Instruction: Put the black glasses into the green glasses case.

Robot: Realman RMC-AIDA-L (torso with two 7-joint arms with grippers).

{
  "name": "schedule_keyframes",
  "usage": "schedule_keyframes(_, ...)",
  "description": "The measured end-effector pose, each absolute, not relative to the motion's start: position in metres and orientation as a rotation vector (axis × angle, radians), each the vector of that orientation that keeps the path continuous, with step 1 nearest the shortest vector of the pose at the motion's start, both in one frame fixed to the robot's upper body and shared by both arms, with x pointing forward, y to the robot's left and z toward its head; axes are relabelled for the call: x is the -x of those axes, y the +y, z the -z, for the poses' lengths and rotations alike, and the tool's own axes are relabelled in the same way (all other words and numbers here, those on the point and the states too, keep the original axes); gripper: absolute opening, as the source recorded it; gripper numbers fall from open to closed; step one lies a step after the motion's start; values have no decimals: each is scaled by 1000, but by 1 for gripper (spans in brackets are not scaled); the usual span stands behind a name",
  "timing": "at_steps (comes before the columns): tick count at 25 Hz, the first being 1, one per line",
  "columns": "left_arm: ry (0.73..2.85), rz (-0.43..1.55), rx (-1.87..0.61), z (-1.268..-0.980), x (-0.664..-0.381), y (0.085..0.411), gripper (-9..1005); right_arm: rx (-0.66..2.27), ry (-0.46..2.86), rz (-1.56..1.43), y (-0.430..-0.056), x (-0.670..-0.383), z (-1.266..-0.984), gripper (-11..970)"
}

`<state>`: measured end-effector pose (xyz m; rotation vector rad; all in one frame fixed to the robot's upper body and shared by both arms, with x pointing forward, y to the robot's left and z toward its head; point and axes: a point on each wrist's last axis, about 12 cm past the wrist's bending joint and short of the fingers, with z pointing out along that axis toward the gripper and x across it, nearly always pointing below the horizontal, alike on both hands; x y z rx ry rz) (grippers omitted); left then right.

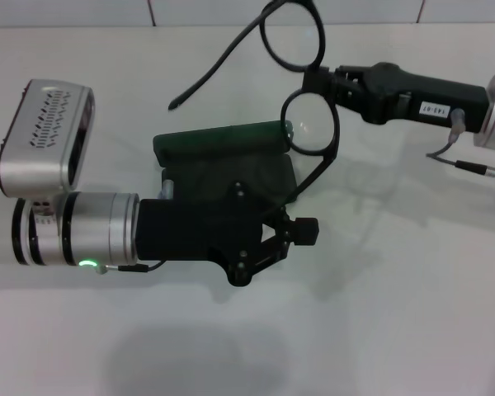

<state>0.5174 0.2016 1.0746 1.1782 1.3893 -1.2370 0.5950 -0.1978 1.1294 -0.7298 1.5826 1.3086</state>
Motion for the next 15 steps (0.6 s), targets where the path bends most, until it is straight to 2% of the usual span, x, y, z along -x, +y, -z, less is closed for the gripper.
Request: schedule_keyframes(15,1378,1226,-1162,-1079,-521,204,3,822,1665,-1267,-197,-586,-1112,68)
